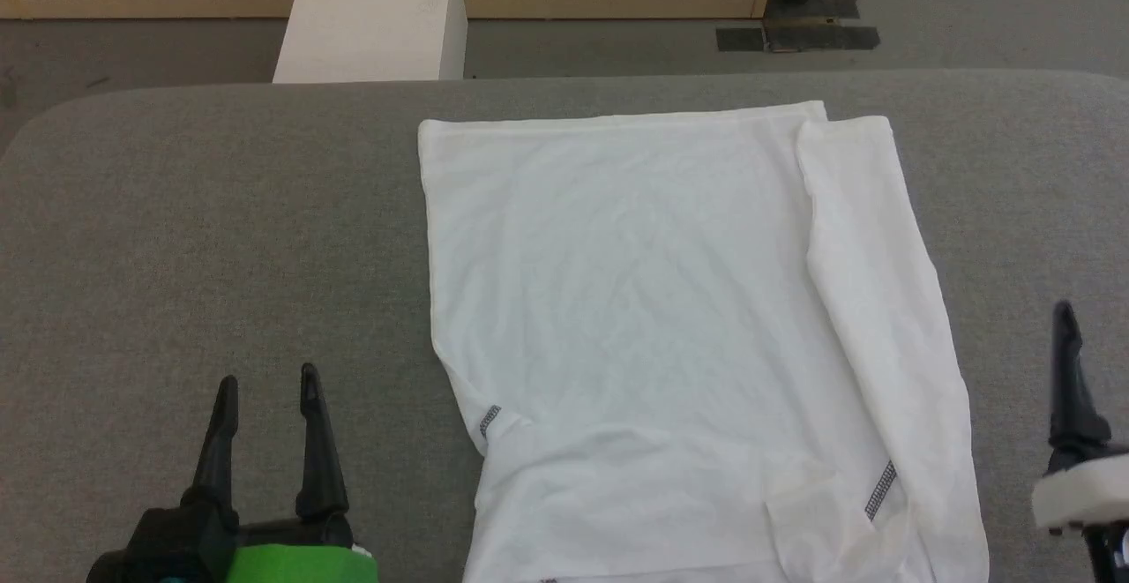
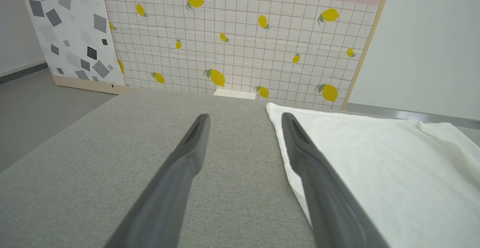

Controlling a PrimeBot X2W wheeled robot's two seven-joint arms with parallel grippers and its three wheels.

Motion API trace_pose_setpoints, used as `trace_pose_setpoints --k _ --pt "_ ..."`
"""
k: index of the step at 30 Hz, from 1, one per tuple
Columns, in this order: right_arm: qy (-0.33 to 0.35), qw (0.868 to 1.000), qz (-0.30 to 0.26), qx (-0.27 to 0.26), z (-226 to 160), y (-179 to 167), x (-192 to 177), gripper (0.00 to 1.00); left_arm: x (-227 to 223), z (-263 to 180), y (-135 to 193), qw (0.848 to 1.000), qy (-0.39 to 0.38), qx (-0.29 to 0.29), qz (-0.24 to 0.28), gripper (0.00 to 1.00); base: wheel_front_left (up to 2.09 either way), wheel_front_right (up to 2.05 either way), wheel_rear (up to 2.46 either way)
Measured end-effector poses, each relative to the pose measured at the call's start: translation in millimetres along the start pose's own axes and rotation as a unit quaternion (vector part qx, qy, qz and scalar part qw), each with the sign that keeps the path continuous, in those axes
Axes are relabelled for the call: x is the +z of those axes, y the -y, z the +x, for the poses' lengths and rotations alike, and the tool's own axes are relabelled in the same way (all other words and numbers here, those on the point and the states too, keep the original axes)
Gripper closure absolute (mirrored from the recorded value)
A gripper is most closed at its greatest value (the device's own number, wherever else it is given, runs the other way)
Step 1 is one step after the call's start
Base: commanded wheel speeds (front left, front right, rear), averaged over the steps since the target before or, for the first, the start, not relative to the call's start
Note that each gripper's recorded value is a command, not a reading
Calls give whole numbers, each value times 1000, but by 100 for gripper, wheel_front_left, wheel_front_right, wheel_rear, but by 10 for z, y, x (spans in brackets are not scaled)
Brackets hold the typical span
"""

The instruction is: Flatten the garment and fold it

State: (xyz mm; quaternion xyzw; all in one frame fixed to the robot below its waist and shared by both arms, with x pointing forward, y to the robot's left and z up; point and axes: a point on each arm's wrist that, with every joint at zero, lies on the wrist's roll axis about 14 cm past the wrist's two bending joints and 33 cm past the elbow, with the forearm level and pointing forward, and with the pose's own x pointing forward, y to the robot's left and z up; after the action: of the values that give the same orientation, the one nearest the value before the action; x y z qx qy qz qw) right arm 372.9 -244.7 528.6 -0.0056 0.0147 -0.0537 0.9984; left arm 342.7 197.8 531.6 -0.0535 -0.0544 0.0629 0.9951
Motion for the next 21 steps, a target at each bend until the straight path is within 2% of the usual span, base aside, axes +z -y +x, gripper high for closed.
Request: trace_pose_setpoints --k 7,11,16,21 --pt "27 998 -28 47 681 -65 485 0 -71 187 63 1000 -1 -1 -5 0 0 0 0" --pt "14 997 -43 69 1083 -94 631 0 -168 302 92 1000 -7 0 -1 0 0 0 0" --pt "-36 995 -58 79 1548 -110 527 0 -292 463 157 1000 -13 -8 4 0 0 0 0" --pt "-130 987 -52 78 1887 -121 49 0 -453 599 226 1000 -24 -18 7 0 0 0 0"
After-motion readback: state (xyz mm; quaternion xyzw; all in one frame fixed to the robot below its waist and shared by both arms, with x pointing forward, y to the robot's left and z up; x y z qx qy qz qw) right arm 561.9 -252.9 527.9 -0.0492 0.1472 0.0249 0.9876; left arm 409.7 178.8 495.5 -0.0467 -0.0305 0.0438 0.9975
